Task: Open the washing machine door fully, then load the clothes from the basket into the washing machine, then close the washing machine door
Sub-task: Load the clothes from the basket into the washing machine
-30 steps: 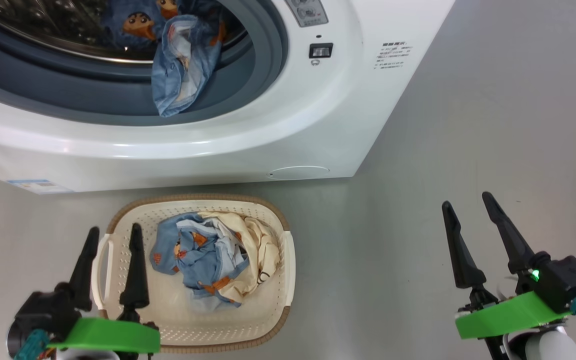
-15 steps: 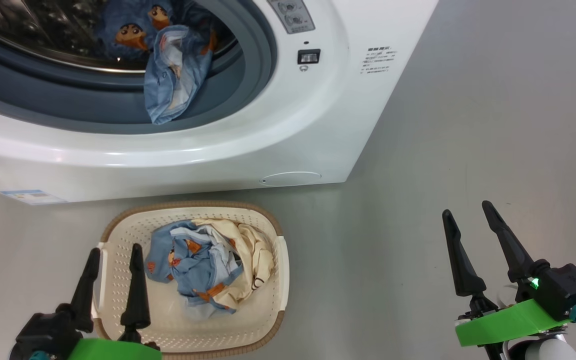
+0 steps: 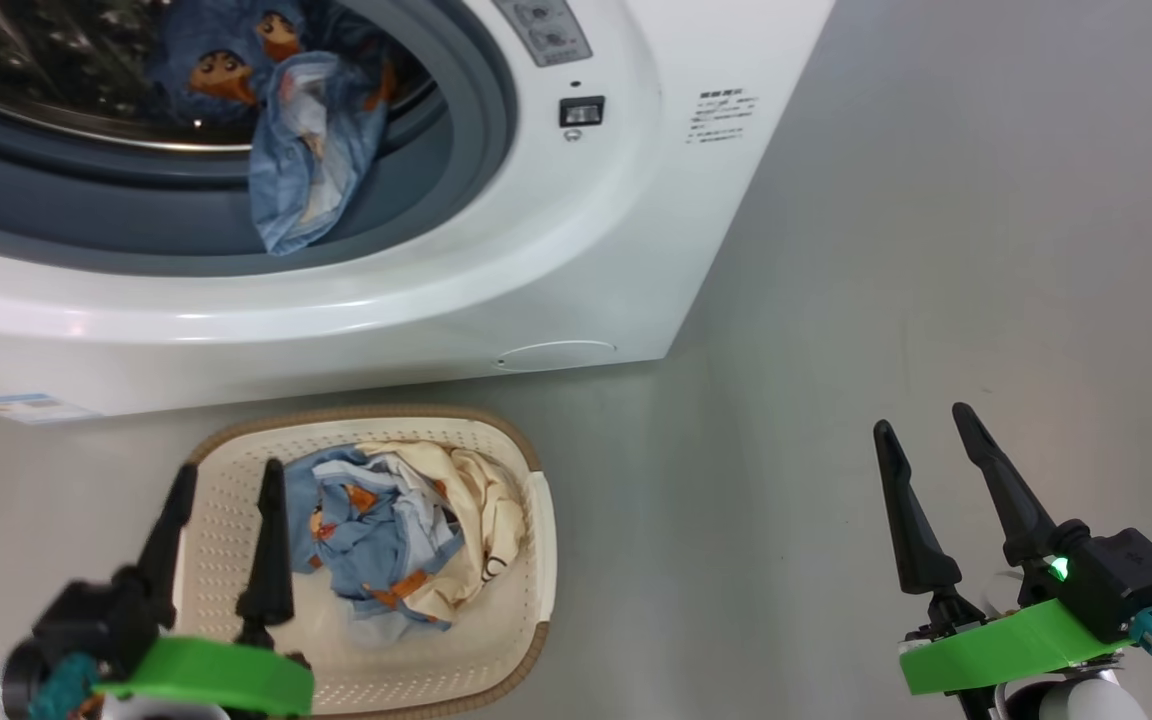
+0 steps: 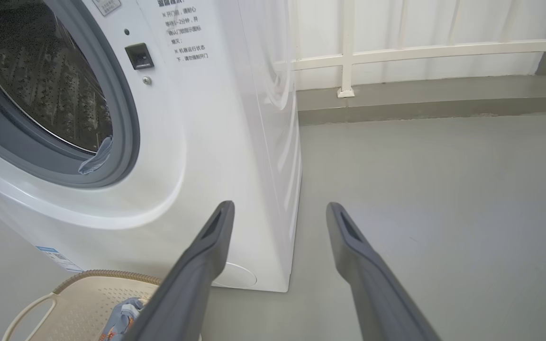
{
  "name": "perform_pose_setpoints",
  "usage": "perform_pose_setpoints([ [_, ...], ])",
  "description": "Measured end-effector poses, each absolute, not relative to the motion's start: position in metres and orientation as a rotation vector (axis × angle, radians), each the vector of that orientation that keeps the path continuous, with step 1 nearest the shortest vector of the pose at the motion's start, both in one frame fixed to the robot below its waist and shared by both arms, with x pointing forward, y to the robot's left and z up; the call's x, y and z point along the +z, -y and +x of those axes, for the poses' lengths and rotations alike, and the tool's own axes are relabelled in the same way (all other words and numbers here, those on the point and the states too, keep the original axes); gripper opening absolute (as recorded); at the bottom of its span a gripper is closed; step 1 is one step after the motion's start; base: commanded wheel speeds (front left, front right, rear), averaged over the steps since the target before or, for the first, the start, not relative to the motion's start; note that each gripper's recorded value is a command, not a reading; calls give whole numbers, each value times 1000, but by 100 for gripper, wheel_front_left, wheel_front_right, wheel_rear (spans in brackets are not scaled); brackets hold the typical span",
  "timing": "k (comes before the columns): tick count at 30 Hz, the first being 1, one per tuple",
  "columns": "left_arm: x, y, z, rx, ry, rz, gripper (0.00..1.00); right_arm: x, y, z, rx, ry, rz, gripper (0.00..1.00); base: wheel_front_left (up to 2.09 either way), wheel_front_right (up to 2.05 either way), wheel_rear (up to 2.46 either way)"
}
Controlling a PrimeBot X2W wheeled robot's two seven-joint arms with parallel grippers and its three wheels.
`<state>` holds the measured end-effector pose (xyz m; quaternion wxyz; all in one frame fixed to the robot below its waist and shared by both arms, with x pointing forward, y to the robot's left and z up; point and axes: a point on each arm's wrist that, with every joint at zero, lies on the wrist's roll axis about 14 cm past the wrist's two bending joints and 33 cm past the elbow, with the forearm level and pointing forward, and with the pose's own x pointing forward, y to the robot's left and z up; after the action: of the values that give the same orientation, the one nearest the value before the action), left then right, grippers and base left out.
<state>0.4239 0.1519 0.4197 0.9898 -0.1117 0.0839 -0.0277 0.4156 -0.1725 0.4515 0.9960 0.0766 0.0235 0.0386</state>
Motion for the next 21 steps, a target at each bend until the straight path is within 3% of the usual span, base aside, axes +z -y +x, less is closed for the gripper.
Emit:
perform_pose_setpoints([
  [21, 415, -99, 538, -294, -307, -116, 100, 437, 194, 404, -11, -93, 188, 100, 0, 0, 0],
])
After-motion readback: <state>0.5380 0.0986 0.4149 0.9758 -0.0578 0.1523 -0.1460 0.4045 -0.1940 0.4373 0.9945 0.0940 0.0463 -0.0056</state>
